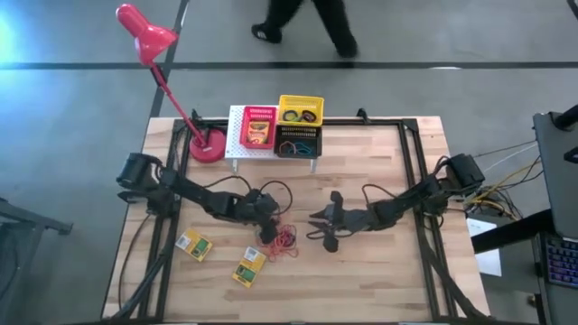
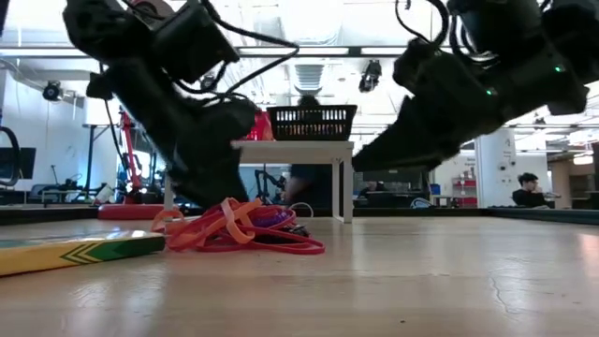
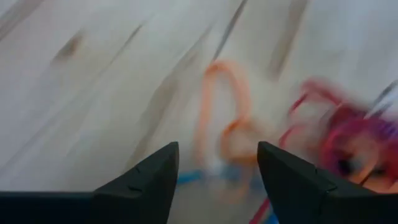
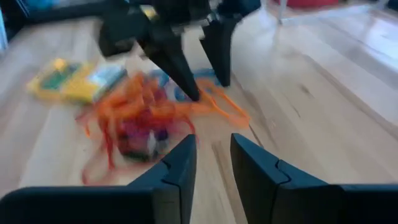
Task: Pick & Place Office Desk Supplies
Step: Put the orange rubber band into the black bin on the shelf
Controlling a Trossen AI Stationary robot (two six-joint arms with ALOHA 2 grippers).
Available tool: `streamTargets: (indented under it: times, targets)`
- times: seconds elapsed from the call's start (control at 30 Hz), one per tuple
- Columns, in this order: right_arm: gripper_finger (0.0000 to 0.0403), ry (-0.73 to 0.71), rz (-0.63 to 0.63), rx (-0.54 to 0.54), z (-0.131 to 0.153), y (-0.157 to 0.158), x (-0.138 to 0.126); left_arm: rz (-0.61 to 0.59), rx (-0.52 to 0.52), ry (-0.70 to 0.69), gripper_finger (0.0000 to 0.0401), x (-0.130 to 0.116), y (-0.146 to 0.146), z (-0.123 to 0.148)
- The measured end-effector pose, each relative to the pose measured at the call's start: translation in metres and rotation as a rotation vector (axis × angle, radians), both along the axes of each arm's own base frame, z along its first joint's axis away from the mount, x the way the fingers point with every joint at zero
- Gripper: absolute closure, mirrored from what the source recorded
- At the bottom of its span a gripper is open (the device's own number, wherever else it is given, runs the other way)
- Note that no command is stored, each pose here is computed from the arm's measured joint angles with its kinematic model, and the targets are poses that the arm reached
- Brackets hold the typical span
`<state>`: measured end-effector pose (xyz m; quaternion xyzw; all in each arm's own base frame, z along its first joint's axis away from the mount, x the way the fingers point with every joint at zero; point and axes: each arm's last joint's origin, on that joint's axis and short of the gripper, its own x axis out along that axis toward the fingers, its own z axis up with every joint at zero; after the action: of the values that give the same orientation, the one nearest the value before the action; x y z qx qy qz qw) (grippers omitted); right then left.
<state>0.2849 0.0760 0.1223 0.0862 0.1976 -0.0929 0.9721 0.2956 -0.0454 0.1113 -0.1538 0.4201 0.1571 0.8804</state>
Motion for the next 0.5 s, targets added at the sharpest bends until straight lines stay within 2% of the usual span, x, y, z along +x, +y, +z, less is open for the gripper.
streamTargets:
  times: [0.2,0.37,0.5]
  targets:
    - [0.0303,-0.02,0.004,0.002,0.0041,0.0015,0.0046,-0.028,0.029,0.007,0.0242,0.0004,0.0005,-0.0072]
    - [0.0308,0.0,0.003,-0.001,0.0018,0.0003,0.0007,-0.036,0.034,0.01,0.0307,-0.0006,0.0012,-0.0046]
    - [0.0313,-0.004,0.001,0.0,0.0018,0.0002,0.0008,-0.056,0.033,-0.003,0.034,-0.0006,0.0004,-0.0003]
